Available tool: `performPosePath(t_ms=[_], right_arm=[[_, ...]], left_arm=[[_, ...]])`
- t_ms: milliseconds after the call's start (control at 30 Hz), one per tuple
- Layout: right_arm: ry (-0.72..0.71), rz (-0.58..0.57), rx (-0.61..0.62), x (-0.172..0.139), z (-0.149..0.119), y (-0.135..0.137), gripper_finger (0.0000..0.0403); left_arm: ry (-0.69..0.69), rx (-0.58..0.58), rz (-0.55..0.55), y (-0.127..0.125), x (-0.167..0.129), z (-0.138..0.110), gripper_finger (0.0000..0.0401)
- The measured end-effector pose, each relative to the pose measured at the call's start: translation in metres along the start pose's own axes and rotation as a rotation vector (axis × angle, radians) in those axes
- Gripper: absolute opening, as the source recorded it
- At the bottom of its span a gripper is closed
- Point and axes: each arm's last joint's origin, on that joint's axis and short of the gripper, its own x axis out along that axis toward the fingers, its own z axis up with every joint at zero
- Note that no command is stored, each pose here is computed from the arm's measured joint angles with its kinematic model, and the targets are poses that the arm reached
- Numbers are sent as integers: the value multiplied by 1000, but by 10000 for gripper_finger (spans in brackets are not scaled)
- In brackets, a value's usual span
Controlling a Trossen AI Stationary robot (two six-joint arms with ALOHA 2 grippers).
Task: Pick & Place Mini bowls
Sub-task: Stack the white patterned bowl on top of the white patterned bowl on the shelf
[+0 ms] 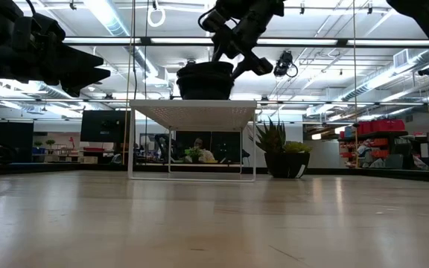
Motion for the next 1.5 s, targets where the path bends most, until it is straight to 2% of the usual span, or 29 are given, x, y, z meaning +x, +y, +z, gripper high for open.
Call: performPosePath(t_ms=[100,200,400,600,733,933,1300,1400,1500], right_arm=[[-1,-12,23,-1,1,-2,245],[-27,-81,57,-1,1,-7,250],[-60,-107,15,-1,3,-8,251],[34,9,-23,0,1,-4,239],[28,35,-56,0,2,-1,228],[-2,-25,-61,-1,3,-5,211],[-8,-47,-109,0,3,-6,190],[-12,-53,-155,0,3,-6,186],[-44,-61,-259,0,4,-4,184]], left_arm=[[0,0,0,0,0,0,220],[0,0,0,0,0,0,220],[0,0,0,0,0,0,220],[0,0,0,0,0,0,220],[0,0,0,0,0,0,220],[0,0,0,0,0,0,220],[0,0,0,0,0,0,220],[0,0,0,0,0,0,220],[0,0,0,0,0,0,220]])
